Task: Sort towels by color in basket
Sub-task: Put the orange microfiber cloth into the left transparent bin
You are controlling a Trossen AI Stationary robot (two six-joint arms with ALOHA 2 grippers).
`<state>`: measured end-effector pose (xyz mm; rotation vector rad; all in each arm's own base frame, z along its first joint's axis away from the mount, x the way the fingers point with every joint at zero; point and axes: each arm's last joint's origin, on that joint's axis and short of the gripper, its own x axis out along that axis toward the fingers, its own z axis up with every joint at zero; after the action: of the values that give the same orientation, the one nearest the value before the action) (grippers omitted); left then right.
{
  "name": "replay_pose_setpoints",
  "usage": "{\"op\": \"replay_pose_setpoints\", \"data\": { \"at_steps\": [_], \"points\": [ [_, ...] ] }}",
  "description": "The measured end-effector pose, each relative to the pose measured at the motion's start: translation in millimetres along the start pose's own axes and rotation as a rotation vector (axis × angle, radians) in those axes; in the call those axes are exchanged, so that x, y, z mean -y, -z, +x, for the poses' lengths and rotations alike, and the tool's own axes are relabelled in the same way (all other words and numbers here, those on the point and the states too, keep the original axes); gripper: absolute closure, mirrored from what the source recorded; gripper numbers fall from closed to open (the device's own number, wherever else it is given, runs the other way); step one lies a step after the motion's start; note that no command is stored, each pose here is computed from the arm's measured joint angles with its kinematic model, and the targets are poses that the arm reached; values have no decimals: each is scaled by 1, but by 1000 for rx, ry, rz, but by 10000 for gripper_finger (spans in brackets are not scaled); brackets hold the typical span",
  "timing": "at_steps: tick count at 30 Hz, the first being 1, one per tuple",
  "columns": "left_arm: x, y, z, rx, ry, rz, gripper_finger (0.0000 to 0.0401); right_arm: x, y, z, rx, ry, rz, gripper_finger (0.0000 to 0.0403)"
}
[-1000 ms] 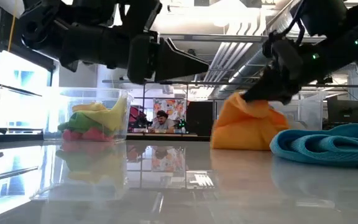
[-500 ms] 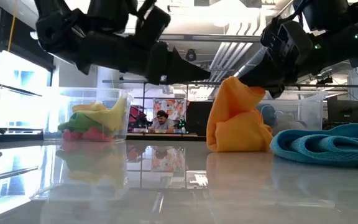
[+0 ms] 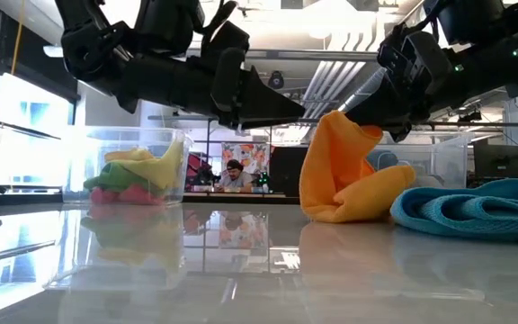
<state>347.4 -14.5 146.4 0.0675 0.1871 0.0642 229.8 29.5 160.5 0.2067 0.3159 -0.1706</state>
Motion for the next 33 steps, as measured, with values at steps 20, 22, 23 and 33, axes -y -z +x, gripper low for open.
{"op": "replay_pose_setpoints", "data": {
  "at_steps": [20,22,23,33],
  "points": [
    [-1,7,17,35,43,-53,171,2,1,0,4,55,-12,397],
    [0,6,26,44,32,-48,172,2,1,1,8,55,-10,397],
    [1,7,32,43,15,-47,173,2,0,1,8,55,-10,397],
    [5,33,55,-69,-154,-18,175,2,0,1,10,54,-2,396]
  ]
}}
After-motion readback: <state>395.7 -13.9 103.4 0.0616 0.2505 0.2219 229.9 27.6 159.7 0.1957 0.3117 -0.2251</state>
